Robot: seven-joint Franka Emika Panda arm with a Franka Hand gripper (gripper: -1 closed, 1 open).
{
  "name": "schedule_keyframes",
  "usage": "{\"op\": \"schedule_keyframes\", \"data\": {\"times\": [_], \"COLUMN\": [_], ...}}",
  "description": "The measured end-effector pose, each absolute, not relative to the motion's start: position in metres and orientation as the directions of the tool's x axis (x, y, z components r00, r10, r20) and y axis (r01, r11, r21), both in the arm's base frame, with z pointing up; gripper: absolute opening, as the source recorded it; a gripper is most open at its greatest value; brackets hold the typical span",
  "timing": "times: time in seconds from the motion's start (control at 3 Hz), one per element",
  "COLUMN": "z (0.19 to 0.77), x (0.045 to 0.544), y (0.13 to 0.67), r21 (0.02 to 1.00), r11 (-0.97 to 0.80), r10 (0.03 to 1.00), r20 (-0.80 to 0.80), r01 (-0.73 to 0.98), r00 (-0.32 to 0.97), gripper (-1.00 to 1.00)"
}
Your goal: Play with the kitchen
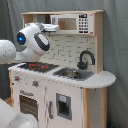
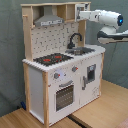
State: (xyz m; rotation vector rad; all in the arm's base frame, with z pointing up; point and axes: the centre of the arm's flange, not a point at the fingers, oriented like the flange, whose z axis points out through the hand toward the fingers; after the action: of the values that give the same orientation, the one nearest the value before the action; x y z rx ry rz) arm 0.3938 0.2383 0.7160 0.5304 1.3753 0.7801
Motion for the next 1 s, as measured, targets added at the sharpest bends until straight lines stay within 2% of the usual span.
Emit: {"op": "schedule_keyframes", "data": {"times": [0.33, 1.0], "z": [0.718, 0.785], "x": [0.391, 0.315], "y": [0.241, 0.293], "r21": [0.738, 0.698], "r11": [0.649, 0.609], "r10": [0.753, 0.765], "r20": [-0.658, -0.642], "r01": [-0.184, -0.376], "r00": [0.014, 0.047], "gripper": [1.00, 1.00]}}
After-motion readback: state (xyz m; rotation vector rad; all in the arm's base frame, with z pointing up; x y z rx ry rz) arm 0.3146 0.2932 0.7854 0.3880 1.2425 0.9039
